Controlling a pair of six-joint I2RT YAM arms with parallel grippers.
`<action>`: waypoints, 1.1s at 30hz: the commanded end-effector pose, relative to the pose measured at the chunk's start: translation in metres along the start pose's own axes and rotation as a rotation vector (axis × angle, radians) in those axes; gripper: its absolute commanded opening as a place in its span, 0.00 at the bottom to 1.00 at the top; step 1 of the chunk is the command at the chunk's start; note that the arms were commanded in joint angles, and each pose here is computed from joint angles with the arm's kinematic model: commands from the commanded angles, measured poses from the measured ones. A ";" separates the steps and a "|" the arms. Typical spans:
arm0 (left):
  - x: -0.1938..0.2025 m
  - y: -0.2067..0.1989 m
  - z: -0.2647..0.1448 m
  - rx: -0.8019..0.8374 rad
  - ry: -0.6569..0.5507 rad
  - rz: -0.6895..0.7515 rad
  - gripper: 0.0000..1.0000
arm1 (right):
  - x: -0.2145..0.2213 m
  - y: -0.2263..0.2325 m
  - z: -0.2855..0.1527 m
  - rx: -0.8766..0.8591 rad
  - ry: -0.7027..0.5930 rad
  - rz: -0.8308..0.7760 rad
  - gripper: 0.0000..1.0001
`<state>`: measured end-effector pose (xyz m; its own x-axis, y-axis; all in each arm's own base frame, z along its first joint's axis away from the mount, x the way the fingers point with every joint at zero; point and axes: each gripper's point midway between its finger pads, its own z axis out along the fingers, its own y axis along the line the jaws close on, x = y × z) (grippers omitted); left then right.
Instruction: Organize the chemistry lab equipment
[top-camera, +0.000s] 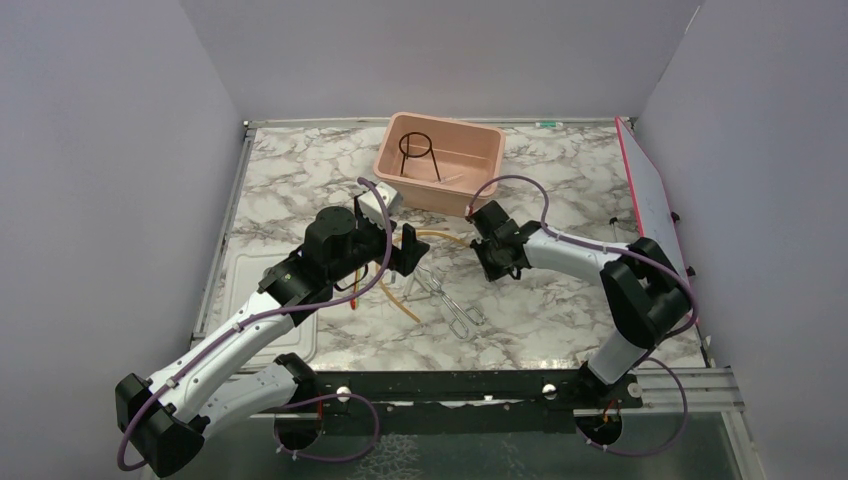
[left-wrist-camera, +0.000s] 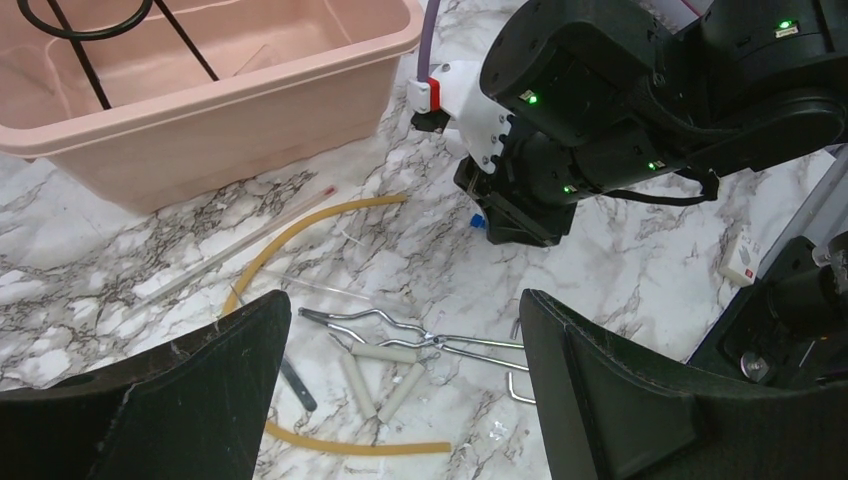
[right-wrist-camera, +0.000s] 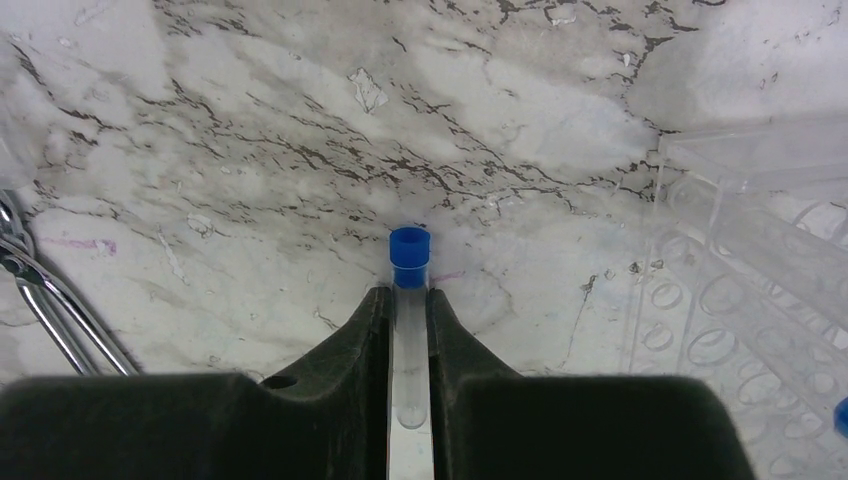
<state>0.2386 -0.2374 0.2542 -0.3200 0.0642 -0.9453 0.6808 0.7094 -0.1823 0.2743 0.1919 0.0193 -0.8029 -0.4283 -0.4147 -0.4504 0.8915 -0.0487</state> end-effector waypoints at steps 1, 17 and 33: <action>-0.003 -0.004 0.001 0.014 -0.019 -0.033 0.88 | -0.017 0.005 -0.005 -0.020 -0.078 0.043 0.15; -0.010 -0.068 0.028 0.342 -0.068 -0.418 0.79 | -0.123 0.072 -0.209 -0.656 -0.849 0.305 0.12; -0.026 -0.087 0.046 0.389 -0.113 -0.490 0.36 | -0.128 0.083 -0.266 -0.882 -0.904 0.464 0.13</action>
<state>0.2177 -0.3281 0.2626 -0.6320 -0.2659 -0.7279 0.6299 0.3709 -0.6824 0.2450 0.2792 0.2927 -0.5596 0.4111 -0.7196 -0.5577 0.4555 0.6939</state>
